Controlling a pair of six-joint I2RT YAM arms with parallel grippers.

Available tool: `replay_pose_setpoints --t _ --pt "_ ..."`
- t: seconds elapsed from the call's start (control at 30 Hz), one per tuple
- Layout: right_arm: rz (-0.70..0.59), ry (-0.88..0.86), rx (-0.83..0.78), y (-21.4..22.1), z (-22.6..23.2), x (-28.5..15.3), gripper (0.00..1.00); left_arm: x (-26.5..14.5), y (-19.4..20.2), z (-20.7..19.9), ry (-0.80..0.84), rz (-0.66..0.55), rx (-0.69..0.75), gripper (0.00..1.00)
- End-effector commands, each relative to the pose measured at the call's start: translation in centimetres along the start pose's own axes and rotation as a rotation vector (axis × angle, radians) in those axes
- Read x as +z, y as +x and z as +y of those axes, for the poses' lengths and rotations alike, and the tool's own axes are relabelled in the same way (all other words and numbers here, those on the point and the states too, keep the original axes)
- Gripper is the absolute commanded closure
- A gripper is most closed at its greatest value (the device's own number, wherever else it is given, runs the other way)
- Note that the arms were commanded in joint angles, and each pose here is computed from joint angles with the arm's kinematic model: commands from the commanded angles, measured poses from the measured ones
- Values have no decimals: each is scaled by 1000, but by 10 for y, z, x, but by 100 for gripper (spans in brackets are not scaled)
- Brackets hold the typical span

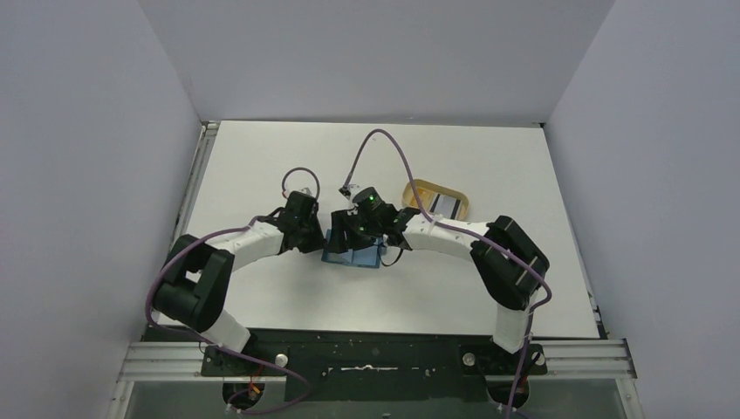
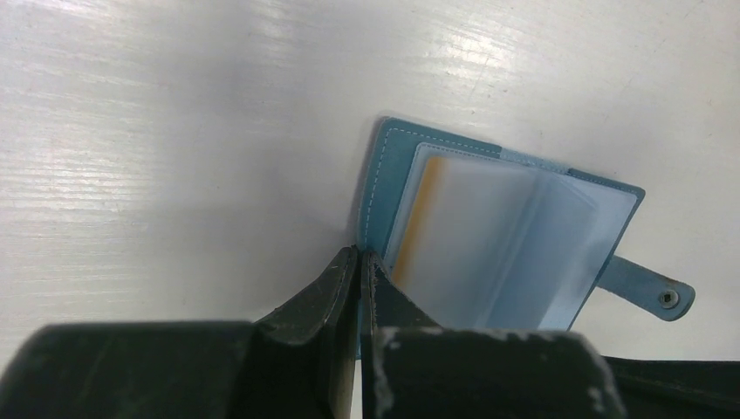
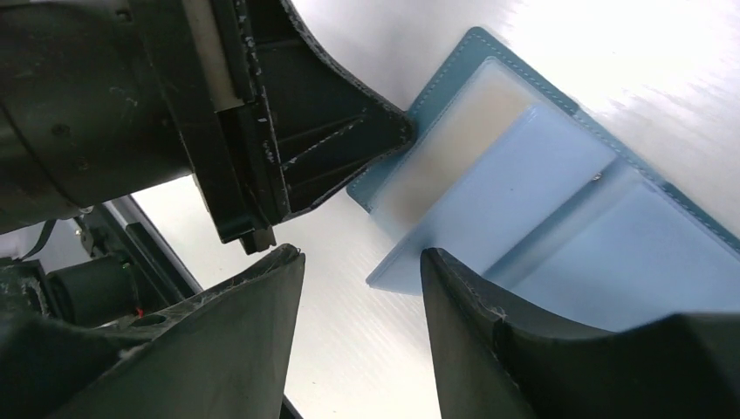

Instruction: Take the credit cards out of the card holder

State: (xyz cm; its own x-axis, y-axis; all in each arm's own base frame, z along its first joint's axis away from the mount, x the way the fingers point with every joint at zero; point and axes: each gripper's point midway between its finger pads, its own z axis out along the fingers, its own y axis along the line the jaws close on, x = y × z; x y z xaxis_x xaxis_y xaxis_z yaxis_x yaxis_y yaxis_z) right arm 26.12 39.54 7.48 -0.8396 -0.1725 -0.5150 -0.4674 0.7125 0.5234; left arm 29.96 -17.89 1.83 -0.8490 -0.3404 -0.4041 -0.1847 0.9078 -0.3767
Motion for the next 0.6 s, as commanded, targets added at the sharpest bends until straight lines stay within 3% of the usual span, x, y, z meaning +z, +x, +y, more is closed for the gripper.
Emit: replay_pose_setpoints --t 0.0,0.3,0.57 --pt "-68 -113 -26 -16 24 -7 47 -13 -7 -9 43 -8 4 100" --pt "-135 34 -24 -22 -9 -29 48 -45 -29 -26 84 -63 27 100" --pt "-293 184 -84 -52 -22 -81 48 -51 -34 -32 94 -70 34 100"
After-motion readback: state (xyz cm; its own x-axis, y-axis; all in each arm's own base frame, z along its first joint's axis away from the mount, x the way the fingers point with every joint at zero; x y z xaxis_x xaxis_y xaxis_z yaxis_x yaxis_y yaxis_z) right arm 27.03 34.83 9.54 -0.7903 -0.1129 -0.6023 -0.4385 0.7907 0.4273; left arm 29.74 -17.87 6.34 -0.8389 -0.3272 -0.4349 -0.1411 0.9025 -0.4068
